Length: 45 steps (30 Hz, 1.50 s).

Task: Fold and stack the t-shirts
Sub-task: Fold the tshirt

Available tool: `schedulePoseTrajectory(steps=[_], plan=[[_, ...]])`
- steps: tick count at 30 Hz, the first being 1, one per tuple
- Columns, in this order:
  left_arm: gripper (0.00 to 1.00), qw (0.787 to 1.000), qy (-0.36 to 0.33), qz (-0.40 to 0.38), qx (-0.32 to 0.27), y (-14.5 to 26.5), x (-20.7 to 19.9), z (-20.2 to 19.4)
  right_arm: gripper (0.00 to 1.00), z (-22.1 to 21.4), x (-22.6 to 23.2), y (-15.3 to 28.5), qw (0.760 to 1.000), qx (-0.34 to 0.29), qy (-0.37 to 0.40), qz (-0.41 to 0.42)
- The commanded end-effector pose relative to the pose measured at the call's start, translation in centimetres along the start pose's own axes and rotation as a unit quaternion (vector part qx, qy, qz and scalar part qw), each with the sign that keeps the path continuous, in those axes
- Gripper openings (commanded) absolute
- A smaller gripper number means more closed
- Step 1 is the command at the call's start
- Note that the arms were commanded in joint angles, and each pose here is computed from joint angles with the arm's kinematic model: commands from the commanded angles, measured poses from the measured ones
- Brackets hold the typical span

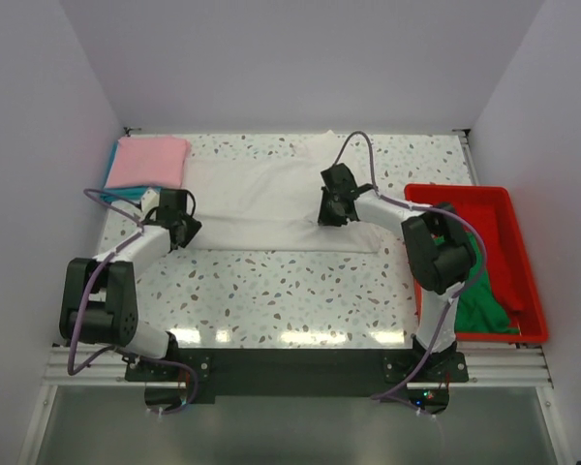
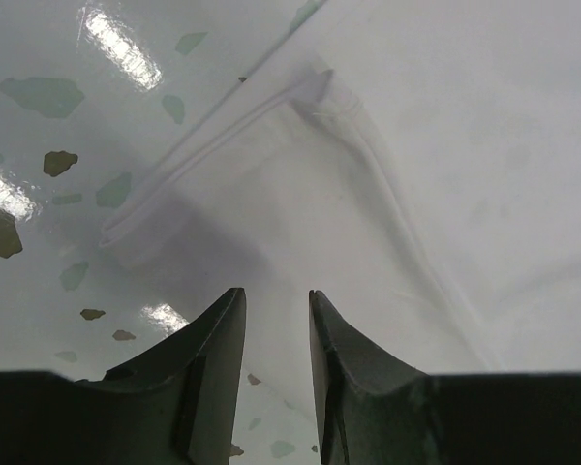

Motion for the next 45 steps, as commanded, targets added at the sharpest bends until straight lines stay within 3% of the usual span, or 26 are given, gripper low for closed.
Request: schedulePoseTrajectory(steps=[1, 10, 17, 19, 27, 28, 33, 34, 36, 40, 45], plan=[[0.37, 1.000, 0.009, 0.005, -0.018, -0.4, -0.1, 0.3, 0.22, 3.6, 1.6, -0.2, 0.999, -0.047, -0.001, 0.006], [0.37, 0.999, 0.002, 0.043, -0.012, -1.4, 1.4, -0.4, 0.24, 6.2, 3.3, -1.0, 0.999, -0.049, 0.012, 0.008], [0.39, 1.000, 0.000, 0.022, -0.013, -0.9, 0.5, 0.0, 0.30, 9.6, 5.4, -1.9, 0.997, -0.067, 0.038, 0.026], [0.42, 1.000, -0.001, 0.005, -0.017, -0.5, -0.1, 0.5, 0.32, 10.7, 5.9, -1.7, 0.996, -0.079, 0.044, 0.028], [0.67, 0.999, 0.021, -0.014, -0.042, 2.1, 0.0, 2.9, 0.61, 14.4, 5.1, 3.3, 0.989, -0.136, 0.054, 0.011], [0.68, 0.998, 0.026, -0.011, -0.047, 2.3, 0.2, 3.2, 0.61, 14.4, 4.6, 4.4, 0.988, -0.142, 0.053, 0.004], [0.70, 0.997, 0.052, 0.019, -0.054, 3.1, 2.7, 3.9, 0.58, 11.5, 2.0, 7.3, 0.991, -0.133, 0.022, -0.008], [0.69, 0.997, 0.052, 0.019, -0.052, 3.1, 3.0, 3.8, 0.58, 9.0, 0.4, 6.6, 0.994, -0.110, 0.018, -0.018], [0.69, 0.998, 0.051, 0.019, -0.045, 3.0, 3.5, 3.3, 0.57, 8.5, -0.2, 8.6, 0.992, -0.129, -0.005, -0.003], [0.68, 0.998, 0.056, 0.018, -0.035, 2.6, 4.0, 2.6, 0.57, 3.9, -3.2, 9.0, 0.995, -0.097, -0.020, -0.016], [0.68, 0.997, 0.066, 0.018, -0.034, 1.5, 4.1, 2.2, 0.61, 1.3, -6.0, 9.4, 0.995, -0.085, -0.048, -0.020]])
Point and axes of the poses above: each gripper's point midway between its finger pads, its own y axis back along the fingers, its own x axis along the line the jaws close on, z = x × y, the point moved 4 cm from there along y, back along the fingers, and after that the axes turned 3 degrees about y, right-handed, at the moved point
